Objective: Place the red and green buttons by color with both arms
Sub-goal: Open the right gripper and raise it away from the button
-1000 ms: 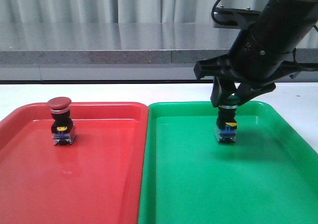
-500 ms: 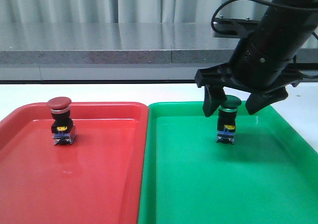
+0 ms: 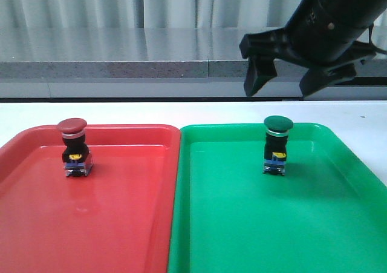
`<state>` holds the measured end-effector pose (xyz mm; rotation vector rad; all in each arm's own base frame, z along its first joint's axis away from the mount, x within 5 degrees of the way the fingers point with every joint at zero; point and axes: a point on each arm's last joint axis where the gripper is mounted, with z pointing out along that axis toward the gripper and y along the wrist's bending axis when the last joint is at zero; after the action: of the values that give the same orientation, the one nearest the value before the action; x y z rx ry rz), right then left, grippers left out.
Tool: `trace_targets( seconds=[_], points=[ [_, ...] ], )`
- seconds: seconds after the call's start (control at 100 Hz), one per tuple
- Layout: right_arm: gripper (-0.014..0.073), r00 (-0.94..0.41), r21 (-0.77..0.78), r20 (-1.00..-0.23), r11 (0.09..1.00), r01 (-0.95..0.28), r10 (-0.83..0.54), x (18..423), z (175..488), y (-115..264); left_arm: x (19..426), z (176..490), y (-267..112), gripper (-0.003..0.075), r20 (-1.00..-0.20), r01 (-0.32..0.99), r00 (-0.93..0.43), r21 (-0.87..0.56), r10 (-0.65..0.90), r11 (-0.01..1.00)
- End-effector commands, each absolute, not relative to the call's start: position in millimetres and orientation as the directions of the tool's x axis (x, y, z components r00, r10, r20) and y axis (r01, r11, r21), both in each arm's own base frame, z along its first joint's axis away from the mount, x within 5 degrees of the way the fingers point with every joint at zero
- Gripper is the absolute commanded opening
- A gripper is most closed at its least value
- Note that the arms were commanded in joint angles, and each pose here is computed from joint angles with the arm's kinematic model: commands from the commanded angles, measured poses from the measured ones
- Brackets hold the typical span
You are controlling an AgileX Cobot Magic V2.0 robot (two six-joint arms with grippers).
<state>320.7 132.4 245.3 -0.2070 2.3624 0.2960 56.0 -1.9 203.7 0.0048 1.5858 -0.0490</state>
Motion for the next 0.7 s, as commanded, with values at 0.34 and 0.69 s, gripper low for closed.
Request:
trace_targets(
  seconds=[0.34, 0.69],
  points=[
    [0.0636, -0.435, 0.057, -0.898, 0.964, -0.261, -0.065, 282.5, 336.8, 93.4, 54.4, 204.2, -2.4, -0.0019, -0.996, 0.048, 0.073, -0.046, -0.049, 0.998],
    [0.0636, -0.324, 0.006, -0.945, 0.984, -0.176, -0.052, 205.1, 346.9, 43.6, 54.4, 204.2, -2.4, -0.0019, -0.996, 0.048, 0.073, -0.046, -0.049, 0.998]
  ],
)
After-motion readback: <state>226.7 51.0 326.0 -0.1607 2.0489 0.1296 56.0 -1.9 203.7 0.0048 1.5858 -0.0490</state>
